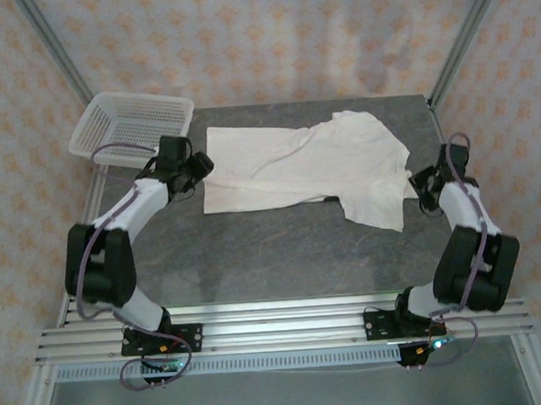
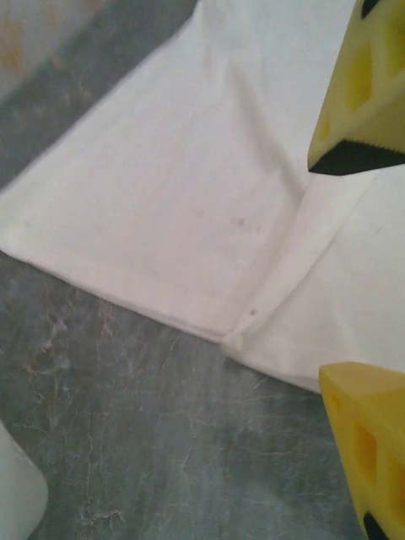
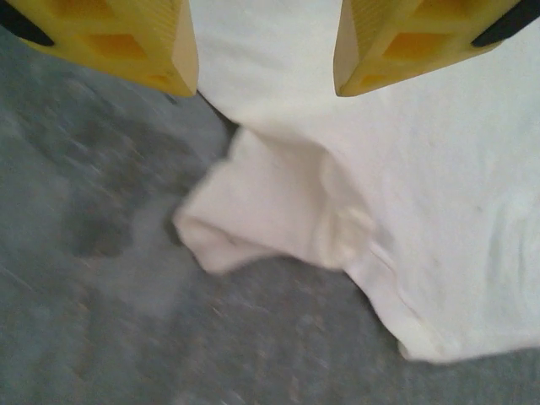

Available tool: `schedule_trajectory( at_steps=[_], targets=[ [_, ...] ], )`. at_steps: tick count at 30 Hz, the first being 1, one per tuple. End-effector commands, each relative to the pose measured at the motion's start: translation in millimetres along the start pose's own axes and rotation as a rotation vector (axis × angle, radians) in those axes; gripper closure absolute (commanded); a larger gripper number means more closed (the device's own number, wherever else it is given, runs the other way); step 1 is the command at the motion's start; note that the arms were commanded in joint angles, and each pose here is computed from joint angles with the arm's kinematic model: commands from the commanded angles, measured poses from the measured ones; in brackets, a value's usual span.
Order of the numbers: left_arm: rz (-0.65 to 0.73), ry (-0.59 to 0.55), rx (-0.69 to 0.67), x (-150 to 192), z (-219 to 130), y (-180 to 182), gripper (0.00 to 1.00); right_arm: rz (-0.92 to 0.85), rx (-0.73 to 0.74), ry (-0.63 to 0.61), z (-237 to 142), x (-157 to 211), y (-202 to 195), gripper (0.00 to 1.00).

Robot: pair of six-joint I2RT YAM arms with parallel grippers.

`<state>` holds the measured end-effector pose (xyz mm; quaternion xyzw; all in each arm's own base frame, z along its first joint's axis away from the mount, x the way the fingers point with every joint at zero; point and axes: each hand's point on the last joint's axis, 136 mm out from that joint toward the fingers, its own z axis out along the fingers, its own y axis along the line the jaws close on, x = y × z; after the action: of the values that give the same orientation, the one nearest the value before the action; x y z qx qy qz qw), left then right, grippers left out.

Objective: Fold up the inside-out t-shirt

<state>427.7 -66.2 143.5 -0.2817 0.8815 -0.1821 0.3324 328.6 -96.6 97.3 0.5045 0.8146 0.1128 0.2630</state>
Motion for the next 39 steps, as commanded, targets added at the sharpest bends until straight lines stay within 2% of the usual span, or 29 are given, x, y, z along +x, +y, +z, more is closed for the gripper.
schedule_trajectory(
  at_steps=[1,4,9,16,17,20,21,28,31,36,39],
  targets=[
    [0.112,0.019,0.125,22.8,-33.7,-33.9,0.34,0.015,0.024,0.079,5.3,38.7,-31.1,0.54],
    [0.265,0.046,0.188,49.4,-60.9,-58.4,0.32,-0.006,0.027,0.151,10.6,59.8,-42.1,0.54],
    [0.443,0.083,0.28,91.9,-93.4,-83.1,0.3,-0.042,0.047,0.251,21.7,76.5,-44.9,0.54],
    [0.513,0.129,0.331,124.3,-103.1,-82.8,0.18,-0.057,0.053,0.292,42.8,79.2,-34.2,0.6],
    [0.515,0.131,0.319,124.7,-101.7,-80.3,0.18,-0.062,0.058,0.29,44.5,77.9,-33.7,0.62],
    [0.529,0.121,0.287,121.6,-101.7,-75.8,0.17,-0.063,0.042,0.283,45.1,71.0,-24.0,0.92],
    [0.53,0.117,0.281,120.4,-102.1,-75.1,0.17,-0.058,0.02,0.277,41.8,68.3,-17.0,1.0],
    [0.505,0.13,0.264,122.8,-92.9,-73.2,0.17,0.047,-0.272,0.236,1.1,55.3,70.4,1.0],
    [0.495,0.141,0.269,126.0,-89.7,-73.6,0.17,0.087,-0.366,0.131,-14.4,37.7,108.6,1.0],
    [0.5,0.141,0.258,126.8,-87.7,-70.8,0.17,0.121,-0.443,-0.047,-8.3,-8.5,144.2,1.0],
    [0.499,0.145,0.252,127.5,-85.8,-69.9,0.17,0.045,-0.566,-0.078,-0.1,-24.8,182.8,1.0]
  ],
)
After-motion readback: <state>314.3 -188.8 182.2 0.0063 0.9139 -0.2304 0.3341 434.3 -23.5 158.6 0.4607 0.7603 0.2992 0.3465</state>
